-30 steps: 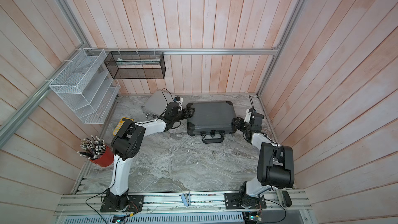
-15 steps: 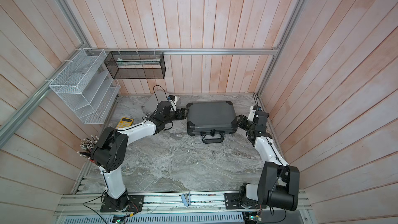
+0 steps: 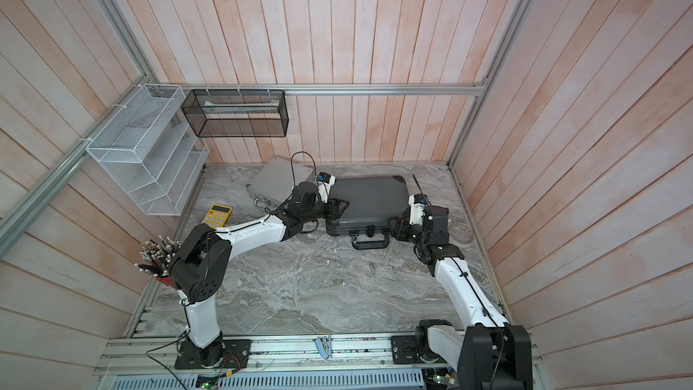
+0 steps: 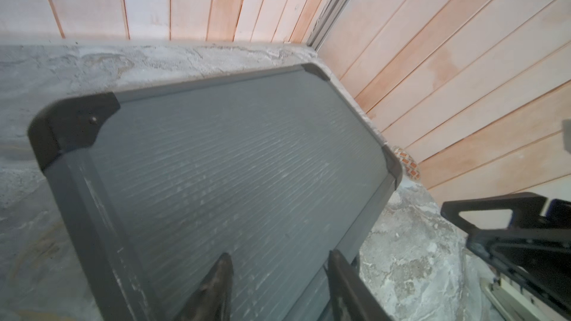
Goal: Open the poker set cases
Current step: Open the fastener on the poker set case.
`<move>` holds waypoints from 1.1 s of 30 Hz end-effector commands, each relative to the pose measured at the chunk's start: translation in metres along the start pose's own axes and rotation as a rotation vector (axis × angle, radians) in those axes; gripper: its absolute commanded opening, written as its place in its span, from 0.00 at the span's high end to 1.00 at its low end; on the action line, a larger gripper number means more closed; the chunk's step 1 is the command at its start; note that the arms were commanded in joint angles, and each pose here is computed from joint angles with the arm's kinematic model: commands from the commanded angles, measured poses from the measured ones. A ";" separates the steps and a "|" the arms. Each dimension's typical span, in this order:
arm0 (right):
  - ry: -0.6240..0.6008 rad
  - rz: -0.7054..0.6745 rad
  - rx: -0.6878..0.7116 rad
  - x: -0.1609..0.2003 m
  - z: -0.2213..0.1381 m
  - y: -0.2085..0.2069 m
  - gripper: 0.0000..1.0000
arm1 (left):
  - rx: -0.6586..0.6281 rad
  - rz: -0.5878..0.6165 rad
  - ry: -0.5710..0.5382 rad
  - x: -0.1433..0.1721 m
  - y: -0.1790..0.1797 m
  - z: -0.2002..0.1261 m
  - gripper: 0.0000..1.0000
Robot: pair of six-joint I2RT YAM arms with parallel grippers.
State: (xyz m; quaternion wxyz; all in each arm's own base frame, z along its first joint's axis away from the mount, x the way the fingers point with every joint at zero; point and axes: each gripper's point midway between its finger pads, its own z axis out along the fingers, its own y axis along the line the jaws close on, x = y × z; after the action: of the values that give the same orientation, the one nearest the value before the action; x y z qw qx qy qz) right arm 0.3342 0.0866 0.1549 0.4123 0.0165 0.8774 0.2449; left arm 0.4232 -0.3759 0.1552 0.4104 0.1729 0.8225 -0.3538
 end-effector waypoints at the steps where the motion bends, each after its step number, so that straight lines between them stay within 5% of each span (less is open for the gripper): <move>1: 0.075 -0.053 -0.008 0.021 0.012 0.004 0.41 | 0.043 0.003 0.017 0.005 -0.003 0.010 0.49; 16: 0.168 -0.132 -0.130 0.050 0.051 0.025 0.41 | -0.030 -0.050 0.098 0.056 0.027 0.018 0.57; 33: 0.187 -0.161 -0.109 0.062 0.094 0.024 0.41 | -0.095 -0.093 0.125 0.083 0.049 0.008 0.64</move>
State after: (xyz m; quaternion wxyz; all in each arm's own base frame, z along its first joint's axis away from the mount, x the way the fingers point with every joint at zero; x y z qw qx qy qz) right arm 0.3399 0.1569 0.0556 0.3127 -0.0907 0.9084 0.2624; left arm 0.4266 -0.3700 0.1334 0.4314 0.1575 0.8095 -0.3657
